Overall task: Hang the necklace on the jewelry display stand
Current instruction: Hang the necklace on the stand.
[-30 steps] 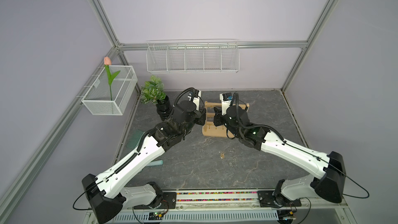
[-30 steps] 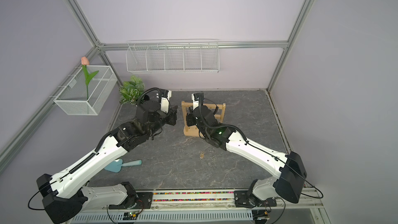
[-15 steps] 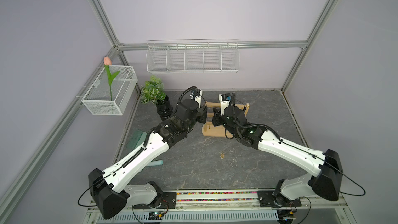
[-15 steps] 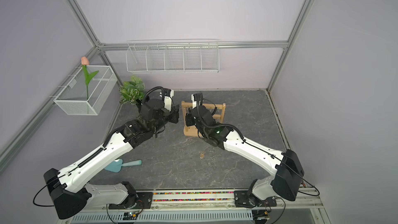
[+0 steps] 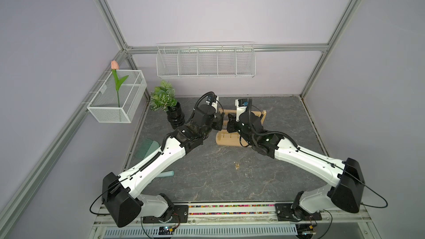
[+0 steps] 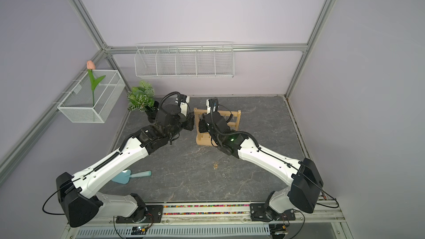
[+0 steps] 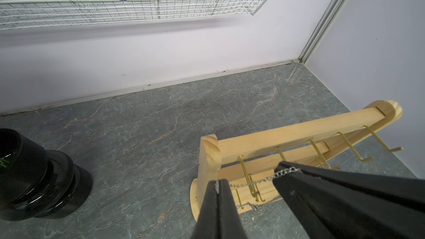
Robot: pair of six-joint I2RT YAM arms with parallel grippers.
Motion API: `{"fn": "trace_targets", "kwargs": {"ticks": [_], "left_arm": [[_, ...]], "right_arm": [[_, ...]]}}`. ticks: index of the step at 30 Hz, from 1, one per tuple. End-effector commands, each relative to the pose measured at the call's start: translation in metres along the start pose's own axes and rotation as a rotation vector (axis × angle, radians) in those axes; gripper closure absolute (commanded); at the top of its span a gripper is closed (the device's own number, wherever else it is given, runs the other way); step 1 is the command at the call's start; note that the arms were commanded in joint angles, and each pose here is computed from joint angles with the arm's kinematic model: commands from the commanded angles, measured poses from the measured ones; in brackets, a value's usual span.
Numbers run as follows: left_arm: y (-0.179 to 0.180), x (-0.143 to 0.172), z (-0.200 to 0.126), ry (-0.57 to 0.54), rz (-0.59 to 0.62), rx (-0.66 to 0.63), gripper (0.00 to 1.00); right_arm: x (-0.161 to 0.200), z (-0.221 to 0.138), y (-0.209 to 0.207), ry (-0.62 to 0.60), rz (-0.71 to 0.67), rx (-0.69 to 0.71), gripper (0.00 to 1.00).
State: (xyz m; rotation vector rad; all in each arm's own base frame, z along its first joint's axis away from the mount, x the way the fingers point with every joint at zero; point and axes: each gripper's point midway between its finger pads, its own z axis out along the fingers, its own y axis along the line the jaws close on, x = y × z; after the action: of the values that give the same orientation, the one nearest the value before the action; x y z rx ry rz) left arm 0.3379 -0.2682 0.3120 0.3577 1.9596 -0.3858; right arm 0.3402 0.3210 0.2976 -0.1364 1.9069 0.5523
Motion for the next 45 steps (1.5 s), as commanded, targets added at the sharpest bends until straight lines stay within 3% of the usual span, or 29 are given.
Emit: {"fn": "trace_targets", "kwargs": {"ticks": [1, 28, 45], "left_arm": [[-0.003, -0.014, 0.002, -0.040, -0.006, 0.019, 1.00], [-0.014, -0.014, 0.014, -0.030, -0.026, 0.068, 1.00], [-0.025, -0.009, 0.019, -0.003, -0.031, 0.123, 1.00]], "right_arm": [[0.003, 0.006, -0.007, -0.015, 0.025, 0.021, 0.91], [0.035, 0.020, -0.020, 0.044, 0.044, 0.048, 0.88], [0.023, -0.014, -0.023, 0.028, -0.002, -0.001, 0.70]]}}
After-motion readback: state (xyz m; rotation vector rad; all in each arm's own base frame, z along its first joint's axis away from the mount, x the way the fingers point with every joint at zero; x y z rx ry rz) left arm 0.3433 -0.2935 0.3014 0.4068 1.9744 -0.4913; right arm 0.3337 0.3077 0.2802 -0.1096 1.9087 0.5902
